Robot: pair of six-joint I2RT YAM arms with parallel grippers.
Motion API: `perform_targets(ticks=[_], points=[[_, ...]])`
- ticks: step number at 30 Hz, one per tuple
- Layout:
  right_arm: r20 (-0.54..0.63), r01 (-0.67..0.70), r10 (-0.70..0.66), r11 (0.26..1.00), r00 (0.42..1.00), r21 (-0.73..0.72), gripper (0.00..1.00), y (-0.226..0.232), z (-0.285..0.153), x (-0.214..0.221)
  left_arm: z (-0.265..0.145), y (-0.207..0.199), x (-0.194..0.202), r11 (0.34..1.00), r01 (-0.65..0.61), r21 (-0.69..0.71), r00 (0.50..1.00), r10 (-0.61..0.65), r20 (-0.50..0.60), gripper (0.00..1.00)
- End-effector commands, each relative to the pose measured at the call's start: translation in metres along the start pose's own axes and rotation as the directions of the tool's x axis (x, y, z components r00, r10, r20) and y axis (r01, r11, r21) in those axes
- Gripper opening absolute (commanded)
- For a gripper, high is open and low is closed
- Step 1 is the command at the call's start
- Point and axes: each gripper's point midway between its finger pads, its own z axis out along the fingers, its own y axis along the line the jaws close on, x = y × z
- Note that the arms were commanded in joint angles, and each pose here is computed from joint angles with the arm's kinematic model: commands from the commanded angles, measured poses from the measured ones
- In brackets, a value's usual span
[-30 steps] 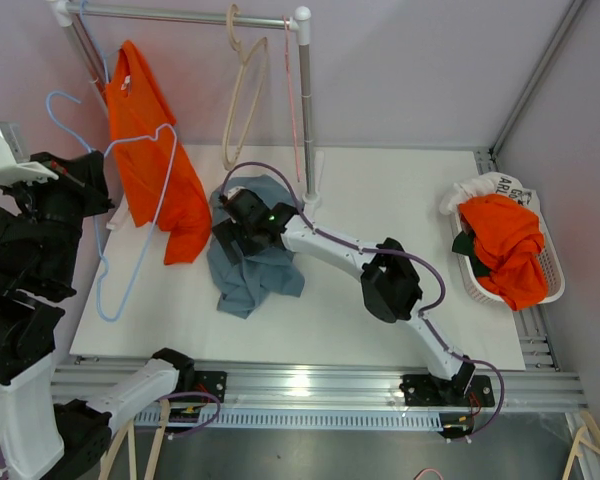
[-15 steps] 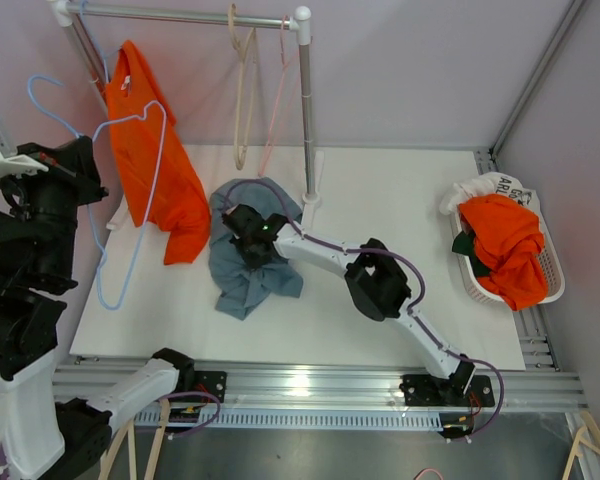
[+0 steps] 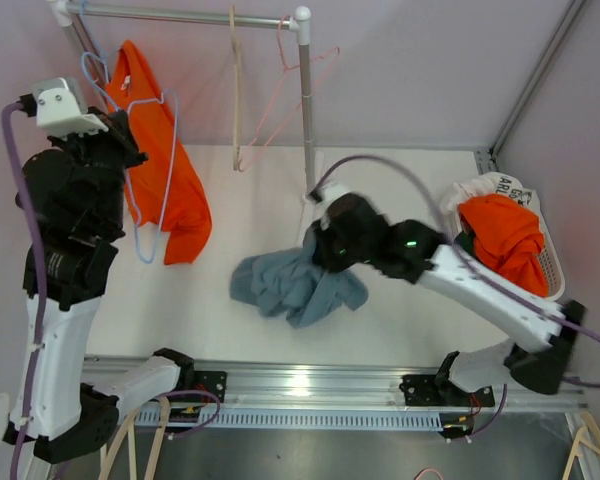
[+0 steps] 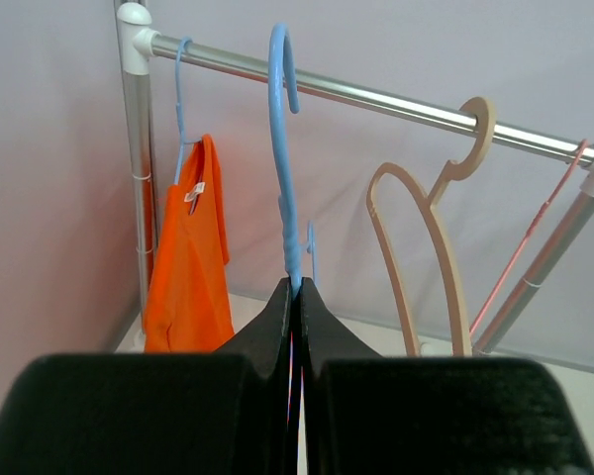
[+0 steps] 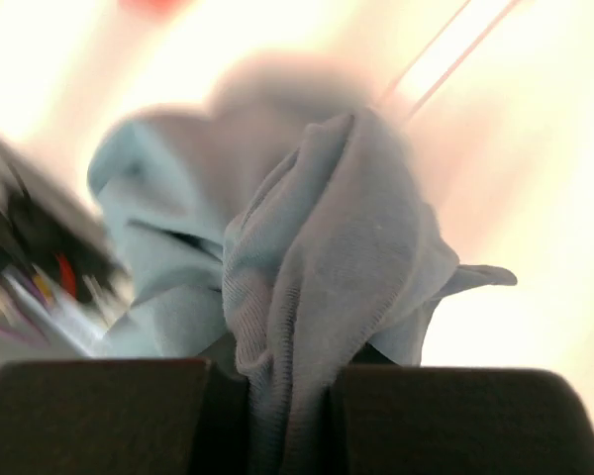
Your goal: Remove the t-shirt from the hanger
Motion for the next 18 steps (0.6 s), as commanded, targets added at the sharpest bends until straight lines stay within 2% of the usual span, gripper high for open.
perform_targets(ticks=[1,4,6,7,9,10,11,13,15,16,17,18], points=[[0.359,-0.185,0.128,0.974,0.925,0.129,0.0,-0.059,-0.115,-0.082,0.011,-0.002,-0.031,1.0,-0.004,0.0,0.99,0.004,0.138,0.01],[0.533,-0.312,0.134,0.914,0.835,0.259,0.0,-0.117,-0.182,-0.121,0.018,0.003,-0.042,0.999,-0.006,-0.042,0.983,0.014,0.185,0.01],[0.548,-0.358,0.098,0.847,0.831,0.392,0.0,-0.153,-0.203,-0.132,0.021,0.004,-0.048,0.999,0.005,-0.054,0.98,0.006,0.201,0.0],[0.634,-0.425,0.09,0.812,0.768,0.4,0.0,-0.172,-0.242,-0.15,0.022,0.004,-0.053,0.998,0.01,-0.056,0.978,0.002,0.209,0.01],[0.671,-0.459,0.07,0.781,0.738,0.423,0.0,-0.191,-0.269,-0.159,0.03,0.003,-0.056,0.998,0.008,-0.069,0.974,0.008,0.227,0.01],[0.712,-0.475,0.063,0.785,0.7,0.398,0.0,-0.193,-0.29,-0.171,0.032,0.005,-0.053,0.996,0.007,-0.084,0.973,0.013,0.232,0.01],[0.733,-0.519,0.058,0.744,0.678,0.421,0.0,-0.212,-0.306,-0.17,0.034,0.007,-0.049,0.996,-0.002,-0.094,0.971,0.024,0.238,0.01],[0.729,-0.542,0.056,0.709,0.682,0.451,0.0,-0.227,-0.314,-0.169,0.037,0.004,-0.054,0.997,0.009,-0.073,0.962,0.011,0.274,0.01],[0.731,-0.586,0.061,0.645,0.679,0.491,0.0,-0.251,-0.323,-0.159,0.048,-0.002,-0.048,0.998,0.001,-0.055,0.964,0.014,0.264,0.01],[0.723,-0.6,0.076,0.62,0.687,0.505,0.0,-0.262,-0.319,-0.152,0.053,-0.004,-0.045,0.999,-0.006,-0.051,0.966,0.019,0.259,0.01],[0.681,-0.602,0.124,0.599,0.721,0.528,0.0,-0.276,-0.298,-0.134,0.058,-0.007,-0.045,0.999,-0.005,-0.045,0.964,0.017,0.264,0.01],[0.706,-0.645,0.133,0.549,0.695,0.532,0.0,-0.3,-0.301,-0.126,0.068,-0.009,-0.038,0.999,-0.012,-0.045,0.968,0.023,0.249,0.01]])
